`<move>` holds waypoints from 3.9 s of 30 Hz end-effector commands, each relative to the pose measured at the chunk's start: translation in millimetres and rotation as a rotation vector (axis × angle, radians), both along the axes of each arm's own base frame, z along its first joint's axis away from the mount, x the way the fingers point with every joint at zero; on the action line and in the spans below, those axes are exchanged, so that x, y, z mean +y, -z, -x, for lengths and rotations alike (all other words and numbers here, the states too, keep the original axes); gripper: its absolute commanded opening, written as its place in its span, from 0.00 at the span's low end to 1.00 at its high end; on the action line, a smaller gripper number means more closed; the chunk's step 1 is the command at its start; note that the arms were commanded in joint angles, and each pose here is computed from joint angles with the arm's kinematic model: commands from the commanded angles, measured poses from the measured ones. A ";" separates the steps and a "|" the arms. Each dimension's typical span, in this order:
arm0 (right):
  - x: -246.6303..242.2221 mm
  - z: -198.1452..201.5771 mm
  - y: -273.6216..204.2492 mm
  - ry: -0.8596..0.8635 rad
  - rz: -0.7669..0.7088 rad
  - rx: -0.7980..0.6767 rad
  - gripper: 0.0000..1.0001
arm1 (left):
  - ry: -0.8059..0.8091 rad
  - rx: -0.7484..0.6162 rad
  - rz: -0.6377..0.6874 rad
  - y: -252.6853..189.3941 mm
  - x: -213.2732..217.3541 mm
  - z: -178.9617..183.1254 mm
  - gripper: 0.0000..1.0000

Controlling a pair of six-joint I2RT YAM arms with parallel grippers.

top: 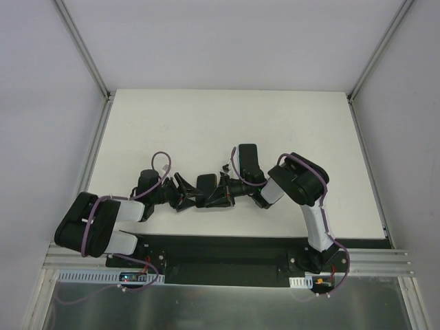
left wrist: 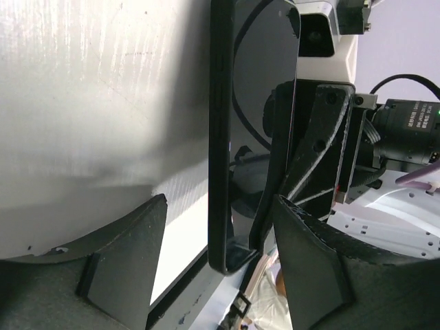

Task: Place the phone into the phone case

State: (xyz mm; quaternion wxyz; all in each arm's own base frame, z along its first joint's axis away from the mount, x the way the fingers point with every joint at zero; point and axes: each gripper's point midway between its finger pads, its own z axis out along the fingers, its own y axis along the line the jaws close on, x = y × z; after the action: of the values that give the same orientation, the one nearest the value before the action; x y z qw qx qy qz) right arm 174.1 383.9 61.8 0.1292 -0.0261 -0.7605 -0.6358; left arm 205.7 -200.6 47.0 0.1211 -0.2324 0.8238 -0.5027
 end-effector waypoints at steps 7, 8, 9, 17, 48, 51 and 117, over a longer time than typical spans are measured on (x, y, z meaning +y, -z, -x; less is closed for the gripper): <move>6.9 13.5 -48.5 -0.085 -0.226 -0.268 0.13 | 0.074 -0.147 0.249 -38.2 -19.5 -10.1 0.28; 6.5 12.9 -49.5 -0.082 -0.228 -0.270 0.16 | 0.083 -0.186 0.271 -42.2 -20.3 -9.9 0.23; 6.4 12.9 -50.2 -0.080 -0.228 -0.272 0.18 | 0.102 -0.199 0.301 -48.5 -21.8 -7.3 0.17; 1.9 0.8 -70.4 -0.044 -0.257 -0.309 0.39 | 0.181 -0.262 0.348 -57.5 -24.3 5.5 0.00; -31.1 -82.0 -124.6 0.139 -0.321 -0.418 0.23 | 0.292 -0.454 0.207 -80.4 -21.2 23.5 0.00; -31.2 -81.0 -123.9 0.131 -0.321 -0.424 0.23 | 0.285 -0.451 0.218 -86.2 -22.8 21.1 0.00; -21.9 -21.9 -153.6 -0.031 -0.189 -0.643 0.13 | 0.370 -0.486 0.285 -123.3 -39.5 31.7 0.07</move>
State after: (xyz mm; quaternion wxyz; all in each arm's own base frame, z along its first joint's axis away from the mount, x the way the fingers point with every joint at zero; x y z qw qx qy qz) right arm 213.6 354.1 174.3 -0.1268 0.1706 -0.7636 -0.6097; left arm 164.6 -236.4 147.1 0.1435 0.0197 0.7513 -0.6439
